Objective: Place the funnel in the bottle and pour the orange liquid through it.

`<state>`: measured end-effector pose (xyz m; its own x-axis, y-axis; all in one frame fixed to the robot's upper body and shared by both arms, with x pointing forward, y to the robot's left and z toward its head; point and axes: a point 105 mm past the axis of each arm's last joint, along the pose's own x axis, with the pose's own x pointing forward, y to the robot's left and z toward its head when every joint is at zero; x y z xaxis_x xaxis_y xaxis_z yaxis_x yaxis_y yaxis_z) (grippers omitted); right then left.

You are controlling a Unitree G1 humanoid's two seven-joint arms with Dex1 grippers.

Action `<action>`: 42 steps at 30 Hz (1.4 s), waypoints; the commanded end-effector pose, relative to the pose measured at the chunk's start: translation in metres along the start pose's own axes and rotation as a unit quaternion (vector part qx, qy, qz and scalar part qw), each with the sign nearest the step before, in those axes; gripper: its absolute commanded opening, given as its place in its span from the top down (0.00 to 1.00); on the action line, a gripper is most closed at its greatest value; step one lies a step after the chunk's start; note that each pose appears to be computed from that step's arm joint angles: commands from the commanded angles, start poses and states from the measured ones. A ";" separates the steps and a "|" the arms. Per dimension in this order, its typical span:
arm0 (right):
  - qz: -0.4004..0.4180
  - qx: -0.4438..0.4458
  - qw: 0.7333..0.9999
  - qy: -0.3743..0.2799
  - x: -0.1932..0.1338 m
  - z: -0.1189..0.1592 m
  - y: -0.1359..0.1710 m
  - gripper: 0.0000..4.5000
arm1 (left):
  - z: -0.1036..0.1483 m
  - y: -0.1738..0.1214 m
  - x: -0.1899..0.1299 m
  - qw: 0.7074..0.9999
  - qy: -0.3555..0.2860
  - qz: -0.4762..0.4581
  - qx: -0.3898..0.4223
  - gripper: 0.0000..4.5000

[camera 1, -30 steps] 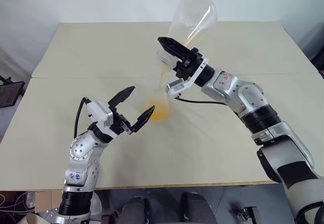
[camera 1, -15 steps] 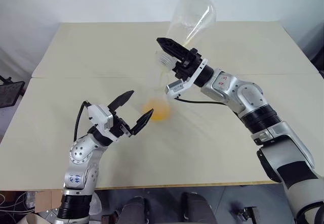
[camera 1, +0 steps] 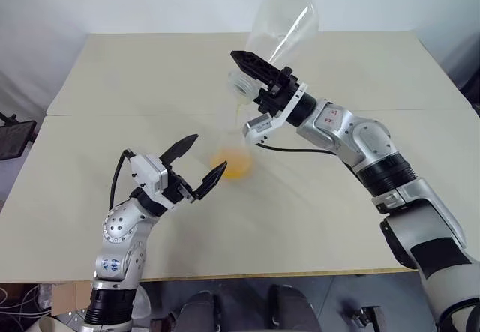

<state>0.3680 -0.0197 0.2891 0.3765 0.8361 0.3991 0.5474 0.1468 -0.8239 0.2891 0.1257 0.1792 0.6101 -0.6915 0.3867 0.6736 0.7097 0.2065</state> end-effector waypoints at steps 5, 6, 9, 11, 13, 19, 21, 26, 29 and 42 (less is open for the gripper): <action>-0.049 0.119 0.991 0.039 -0.007 -0.015 -0.031 0.44 | 0.007 0.000 -0.005 1.000 0.000 -0.005 0.013 0.00; -0.050 0.170 0.983 0.055 -0.010 -0.020 -0.032 0.44 | 0.007 0.000 -0.005 1.000 0.001 -0.008 0.012 0.00; -0.057 0.282 0.954 0.079 -0.020 -0.030 -0.036 0.44 | 0.007 -0.001 -0.004 1.000 0.004 -0.012 0.011 0.00; -0.111 0.405 0.901 0.113 -0.039 -0.051 -0.050 0.44 | 0.008 -0.001 -0.004 1.000 0.005 -0.016 0.010 0.00; -0.148 0.564 0.792 0.183 -0.071 -0.088 -0.047 0.44 | 0.008 -0.001 -0.005 1.000 0.010 -0.019 0.009 0.00; -0.155 0.703 0.654 0.232 -0.148 -0.118 -0.054 0.44 | 0.007 -0.002 -0.008 0.999 0.018 -0.026 0.005 0.00; -0.134 0.706 0.637 0.280 -0.180 -0.122 -0.048 0.44 | 0.006 -0.003 -0.007 0.999 0.020 -0.029 0.002 0.00; -0.125 0.667 0.633 0.372 -0.234 -0.124 -0.039 0.44 | 0.007 -0.005 -0.008 0.999 0.022 -0.035 -0.003 0.00; -0.148 0.650 0.632 0.396 -0.258 -0.121 -0.037 0.44 | 0.007 -0.006 -0.008 0.999 0.024 -0.041 -0.005 0.00; -0.291 0.546 0.601 0.505 -0.354 -0.133 -0.043 0.44 | 0.010 -0.006 -0.002 0.997 0.028 -0.067 -0.007 0.00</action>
<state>0.3206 -0.3818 0.2294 0.9437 -0.1544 0.2924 0.1656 0.9861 -0.0137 0.2841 0.1250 0.1754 0.5609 -0.7783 0.2823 0.7550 0.6208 0.2113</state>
